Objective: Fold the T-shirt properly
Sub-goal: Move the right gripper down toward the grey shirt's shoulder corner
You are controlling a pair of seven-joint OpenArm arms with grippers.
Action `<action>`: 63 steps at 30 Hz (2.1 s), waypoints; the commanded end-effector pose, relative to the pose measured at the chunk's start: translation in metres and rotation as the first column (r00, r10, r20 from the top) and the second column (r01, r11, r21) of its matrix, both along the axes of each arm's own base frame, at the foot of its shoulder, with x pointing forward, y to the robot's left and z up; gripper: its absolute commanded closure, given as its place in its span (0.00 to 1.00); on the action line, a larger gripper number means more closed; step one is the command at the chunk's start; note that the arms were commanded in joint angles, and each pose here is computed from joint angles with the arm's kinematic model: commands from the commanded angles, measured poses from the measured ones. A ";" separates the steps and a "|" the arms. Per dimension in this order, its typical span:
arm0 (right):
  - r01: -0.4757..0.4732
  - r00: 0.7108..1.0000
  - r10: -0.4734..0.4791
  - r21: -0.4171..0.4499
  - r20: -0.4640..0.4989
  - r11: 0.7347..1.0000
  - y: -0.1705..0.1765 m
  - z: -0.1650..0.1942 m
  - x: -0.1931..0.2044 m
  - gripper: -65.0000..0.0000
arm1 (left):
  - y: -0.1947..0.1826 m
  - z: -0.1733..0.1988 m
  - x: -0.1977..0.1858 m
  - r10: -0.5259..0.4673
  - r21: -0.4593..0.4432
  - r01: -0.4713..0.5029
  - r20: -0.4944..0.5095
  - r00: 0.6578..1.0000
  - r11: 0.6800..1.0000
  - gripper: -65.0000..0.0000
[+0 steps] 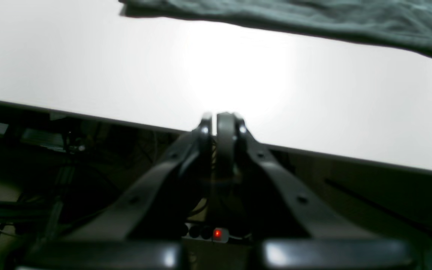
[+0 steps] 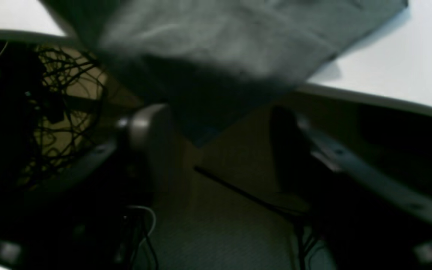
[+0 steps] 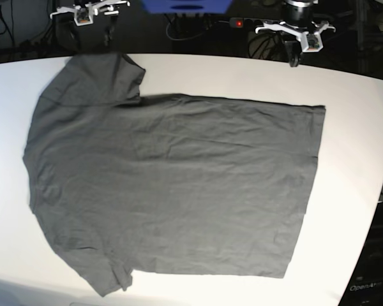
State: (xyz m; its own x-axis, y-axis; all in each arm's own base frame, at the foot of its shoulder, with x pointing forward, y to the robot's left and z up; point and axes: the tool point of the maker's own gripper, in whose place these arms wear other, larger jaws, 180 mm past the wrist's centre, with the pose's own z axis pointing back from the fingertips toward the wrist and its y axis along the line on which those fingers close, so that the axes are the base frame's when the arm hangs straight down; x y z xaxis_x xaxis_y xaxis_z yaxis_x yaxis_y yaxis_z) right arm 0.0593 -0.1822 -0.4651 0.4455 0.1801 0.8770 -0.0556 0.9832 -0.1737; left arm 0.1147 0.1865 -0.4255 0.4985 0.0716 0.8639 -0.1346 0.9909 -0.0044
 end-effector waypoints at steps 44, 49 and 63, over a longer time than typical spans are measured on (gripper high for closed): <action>-0.016 0.999 0.012 0.095 0.043 0.995 0.008 -0.013 0.031 0.95 | 0.003 0.007 -0.001 0.004 0.013 -0.004 0.022 1.000 1.000 0.98; -0.011 1.000 0.009 0.095 0.022 0.995 0.007 -0.017 0.024 0.99 | 0.003 0.007 -0.001 0.004 0.013 -0.004 0.022 1.000 1.000 0.98; 0.061 0.995 -0.068 0.089 0.079 0.994 -0.001 0.000 -0.006 0.99 | 0.003 0.007 -0.001 0.003 0.012 -0.003 0.022 1.000 1.000 0.98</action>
State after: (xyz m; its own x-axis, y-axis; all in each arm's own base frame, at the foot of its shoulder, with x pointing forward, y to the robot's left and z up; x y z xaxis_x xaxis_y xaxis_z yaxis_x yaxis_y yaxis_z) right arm 0.0516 -0.1802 -0.4732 0.4112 0.0731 0.9086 0.0096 0.9964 -0.0845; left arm 0.1135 0.1879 -0.4257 0.5007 0.0702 0.8628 -0.1386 0.9903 -0.0001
